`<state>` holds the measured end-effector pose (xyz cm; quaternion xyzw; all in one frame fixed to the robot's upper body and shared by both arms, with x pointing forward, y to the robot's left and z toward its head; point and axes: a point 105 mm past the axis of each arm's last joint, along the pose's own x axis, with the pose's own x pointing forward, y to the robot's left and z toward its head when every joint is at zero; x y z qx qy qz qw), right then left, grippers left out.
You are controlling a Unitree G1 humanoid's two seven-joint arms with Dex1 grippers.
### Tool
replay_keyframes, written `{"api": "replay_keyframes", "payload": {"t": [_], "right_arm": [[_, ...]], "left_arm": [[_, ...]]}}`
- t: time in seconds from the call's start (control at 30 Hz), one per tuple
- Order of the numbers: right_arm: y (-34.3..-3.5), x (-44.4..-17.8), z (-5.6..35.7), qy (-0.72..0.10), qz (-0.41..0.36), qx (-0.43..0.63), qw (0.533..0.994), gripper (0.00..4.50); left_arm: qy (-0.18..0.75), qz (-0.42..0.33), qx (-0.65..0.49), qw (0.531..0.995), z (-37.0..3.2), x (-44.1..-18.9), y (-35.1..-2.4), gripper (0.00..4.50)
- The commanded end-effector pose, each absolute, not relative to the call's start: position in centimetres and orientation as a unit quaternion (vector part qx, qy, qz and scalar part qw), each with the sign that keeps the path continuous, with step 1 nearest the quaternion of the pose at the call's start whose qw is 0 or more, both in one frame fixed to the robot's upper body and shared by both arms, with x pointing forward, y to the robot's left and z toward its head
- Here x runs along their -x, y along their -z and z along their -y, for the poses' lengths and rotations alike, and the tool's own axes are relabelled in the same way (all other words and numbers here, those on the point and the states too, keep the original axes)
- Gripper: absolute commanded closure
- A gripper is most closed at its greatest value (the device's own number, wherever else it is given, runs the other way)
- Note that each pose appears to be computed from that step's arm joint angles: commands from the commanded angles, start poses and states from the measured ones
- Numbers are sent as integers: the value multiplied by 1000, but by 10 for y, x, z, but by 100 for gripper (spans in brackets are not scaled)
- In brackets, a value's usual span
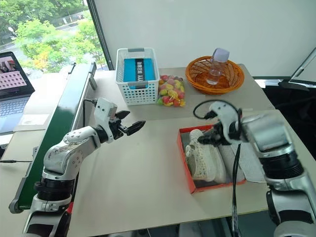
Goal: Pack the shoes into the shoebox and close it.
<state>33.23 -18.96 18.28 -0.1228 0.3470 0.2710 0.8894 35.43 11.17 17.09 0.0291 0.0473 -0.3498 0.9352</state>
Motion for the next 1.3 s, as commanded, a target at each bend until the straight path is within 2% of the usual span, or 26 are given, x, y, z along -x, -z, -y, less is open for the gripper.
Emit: {"api": "replay_keyframes", "payload": {"t": [0.03,0.23,0.33,0.43,0.47,0.57,0.6,0.8,0.93,1.0,1.1,1.2,1.3], "right_arm": [[-224,-319,178,-312,-298,99,897,7],[-250,-305,172,-340,-210,97,911,7],[-236,-281,178,-357,-233,109,898,7],[-237,-262,183,-379,-224,99,892,92],[-238,-258,184,-383,-222,96,892,107],[-237,-245,193,-369,-217,101,898,191],[-236,-242,195,-366,-217,102,899,240],[-210,-201,228,-302,-268,79,911,442],[-185,-162,258,-222,-309,8,925,442],[-169,-139,278,-155,-331,-50,929,442],[-157,-115,285,-112,-309,-140,934,442],[-142,-104,283,-86,-309,-168,932,442],[-123,-114,292,-44,-293,-193,936,442]], "left_arm": [[377,-18,-52,925,-107,-356,-187,0],[433,-21,-76,898,-96,-351,-190,0],[503,-33,-94,859,-83,-336,-190,0],[581,-51,-122,803,-73,-317,-187,0],[591,-55,-124,795,-72,-314,-187,0],[621,-60,-143,768,-67,-314,-188,0],[628,-61,-146,762,-66,-315,-188,0],[684,-64,-158,709,-52,-310,-192,0],[716,-66,-187,669,-45,-303,-192,0],[721,-61,-197,661,-42,-304,-195,0],[724,-52,-207,656,-37,-305,-198,0],[727,-52,-206,653,-34,-303,-198,0],[724,-55,-212,654,-35,-303,-195,0]]}}
